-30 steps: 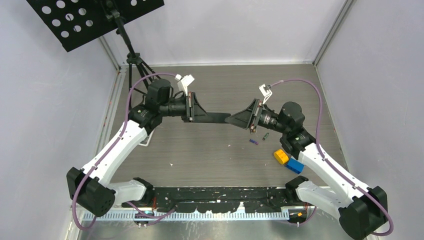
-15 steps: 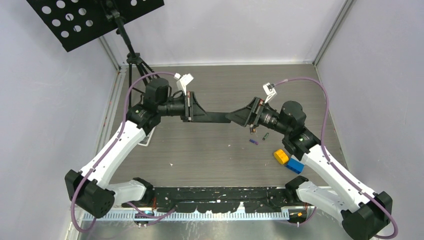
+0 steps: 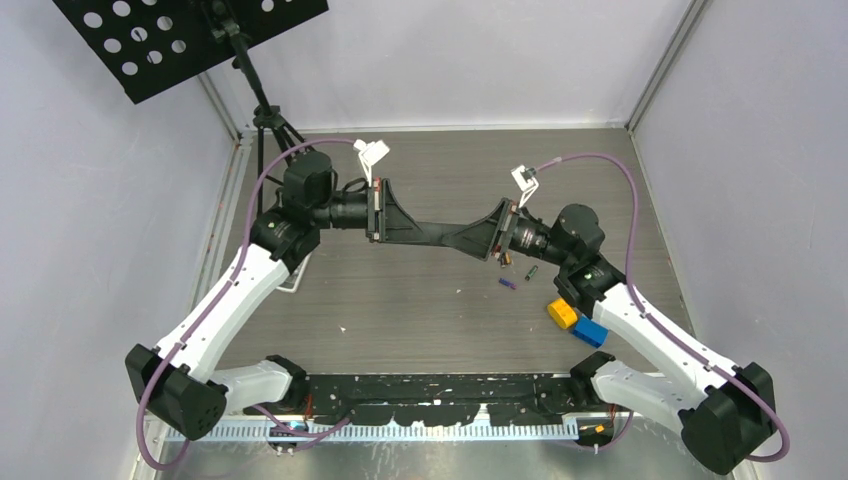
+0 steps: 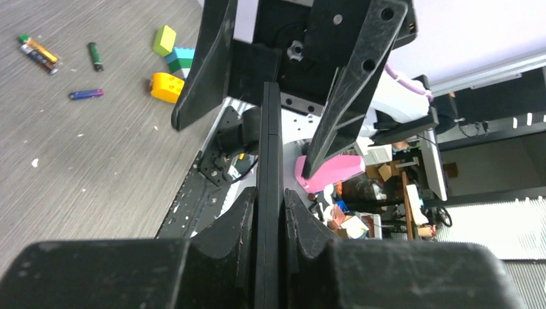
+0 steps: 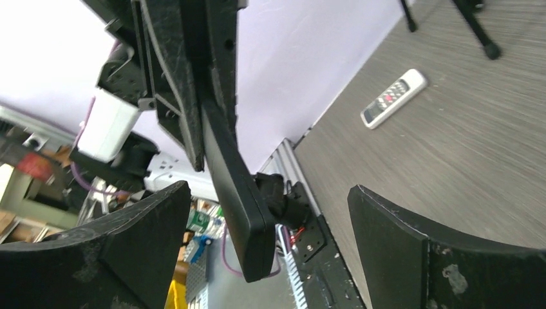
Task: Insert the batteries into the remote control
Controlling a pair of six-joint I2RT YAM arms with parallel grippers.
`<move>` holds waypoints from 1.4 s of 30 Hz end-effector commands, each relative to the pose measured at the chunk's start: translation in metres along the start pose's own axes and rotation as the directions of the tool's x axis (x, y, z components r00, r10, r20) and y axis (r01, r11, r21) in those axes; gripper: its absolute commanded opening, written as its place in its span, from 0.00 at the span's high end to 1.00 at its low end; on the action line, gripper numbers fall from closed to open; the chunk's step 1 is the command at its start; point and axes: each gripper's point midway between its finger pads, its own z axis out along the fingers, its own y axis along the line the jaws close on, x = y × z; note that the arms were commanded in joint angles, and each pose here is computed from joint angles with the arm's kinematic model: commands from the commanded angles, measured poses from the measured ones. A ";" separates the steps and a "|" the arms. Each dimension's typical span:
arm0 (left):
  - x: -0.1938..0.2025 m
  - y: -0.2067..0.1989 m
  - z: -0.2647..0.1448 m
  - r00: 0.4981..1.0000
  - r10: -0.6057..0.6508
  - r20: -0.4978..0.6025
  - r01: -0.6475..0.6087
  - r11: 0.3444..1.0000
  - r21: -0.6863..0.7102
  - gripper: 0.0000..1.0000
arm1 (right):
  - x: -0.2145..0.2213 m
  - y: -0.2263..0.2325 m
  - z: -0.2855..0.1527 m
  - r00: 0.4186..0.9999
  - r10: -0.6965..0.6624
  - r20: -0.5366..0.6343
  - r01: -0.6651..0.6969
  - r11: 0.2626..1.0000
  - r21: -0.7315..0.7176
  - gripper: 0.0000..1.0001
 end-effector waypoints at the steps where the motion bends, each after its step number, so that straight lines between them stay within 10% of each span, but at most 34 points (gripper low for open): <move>1: -0.006 -0.034 -0.005 0.999 0.035 0.012 -0.037 0.990 0.137 1.00 | -0.004 0.049 -0.001 0.997 -0.078 0.015 0.079 0.973 -0.215 0.06; 10: -0.006 -0.049 -0.010 1.000 0.019 0.012 -0.021 0.982 0.190 1.00 | -0.006 0.048 0.003 1.000 -0.022 0.005 0.022 0.975 -0.220 0.47; 25: -0.013 -0.069 -0.021 0.999 0.015 0.038 -0.024 0.967 0.252 1.00 | -0.021 0.004 0.006 0.991 0.120 0.061 -0.111 0.985 -0.132 0.76; 36: -0.022 -0.055 -0.031 0.997 -0.010 0.079 -0.007 0.978 0.208 1.00 | -0.033 -0.009 -0.004 0.983 0.149 0.105 -0.136 0.983 -0.121 0.75; 42: -0.021 -0.038 -0.024 0.997 -0.041 0.070 0.028 0.983 0.181 1.00 | -0.037 -0.005 0.001 0.981 0.177 0.082 -0.165 0.977 -0.136 0.34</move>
